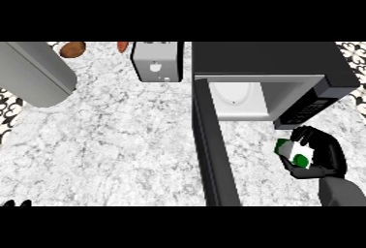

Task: Pick up the milk, place it into the microwave and close the microwave

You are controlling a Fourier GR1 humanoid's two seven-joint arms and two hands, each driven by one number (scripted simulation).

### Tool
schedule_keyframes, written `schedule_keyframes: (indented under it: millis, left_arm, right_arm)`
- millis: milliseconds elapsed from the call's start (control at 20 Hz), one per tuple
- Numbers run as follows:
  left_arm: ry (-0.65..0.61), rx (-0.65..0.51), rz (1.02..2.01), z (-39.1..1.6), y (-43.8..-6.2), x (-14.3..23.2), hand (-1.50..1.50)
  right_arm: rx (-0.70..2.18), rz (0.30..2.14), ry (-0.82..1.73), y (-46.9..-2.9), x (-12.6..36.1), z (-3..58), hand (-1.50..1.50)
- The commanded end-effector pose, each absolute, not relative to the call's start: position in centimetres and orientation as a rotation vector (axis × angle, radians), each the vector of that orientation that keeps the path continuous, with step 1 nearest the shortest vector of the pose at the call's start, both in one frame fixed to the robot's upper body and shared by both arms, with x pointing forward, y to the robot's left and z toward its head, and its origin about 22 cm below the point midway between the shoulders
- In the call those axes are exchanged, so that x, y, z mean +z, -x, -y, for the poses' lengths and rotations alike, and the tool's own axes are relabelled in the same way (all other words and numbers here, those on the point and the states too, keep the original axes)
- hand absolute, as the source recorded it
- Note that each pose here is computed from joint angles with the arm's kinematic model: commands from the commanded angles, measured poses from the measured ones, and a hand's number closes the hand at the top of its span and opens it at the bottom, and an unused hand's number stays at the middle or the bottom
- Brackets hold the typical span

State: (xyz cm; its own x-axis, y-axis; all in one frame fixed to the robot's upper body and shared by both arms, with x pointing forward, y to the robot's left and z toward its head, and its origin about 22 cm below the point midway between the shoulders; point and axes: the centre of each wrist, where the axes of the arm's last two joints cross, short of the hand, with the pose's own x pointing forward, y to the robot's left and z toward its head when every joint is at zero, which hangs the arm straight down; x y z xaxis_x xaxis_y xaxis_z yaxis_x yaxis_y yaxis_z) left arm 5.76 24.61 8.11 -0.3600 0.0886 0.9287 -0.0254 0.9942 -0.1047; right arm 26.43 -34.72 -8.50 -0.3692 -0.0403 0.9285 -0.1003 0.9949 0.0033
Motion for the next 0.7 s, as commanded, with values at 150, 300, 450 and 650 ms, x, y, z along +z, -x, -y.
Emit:
schedule_keyframes:
  millis: [150,300,450,650]
  left_arm:
    - [0.033,0.123,1.919,-25.5,-4.3,8.2,-1.5]
    - [0.034,0.119,1.914,-26.2,-5.3,9.2,-1.5]
    - [0.054,0.121,1.92,-25.9,-4.5,8.7,-1.5]
    - [0.044,0.129,1.927,-26.6,-6.0,6.6,-1.5]
  right_arm:
    - [0.111,2.029,-0.184,-26.1,-4.2,31.7,1.5]
    - [0.177,2.056,-0.086,-27.6,-1.8,29.8,1.5]
    - [0.198,2.015,-0.052,-30.2,-1.5,28.2,1.5]
    - [0.223,1.99,-0.012,-32.5,0.5,27.0,1.5]
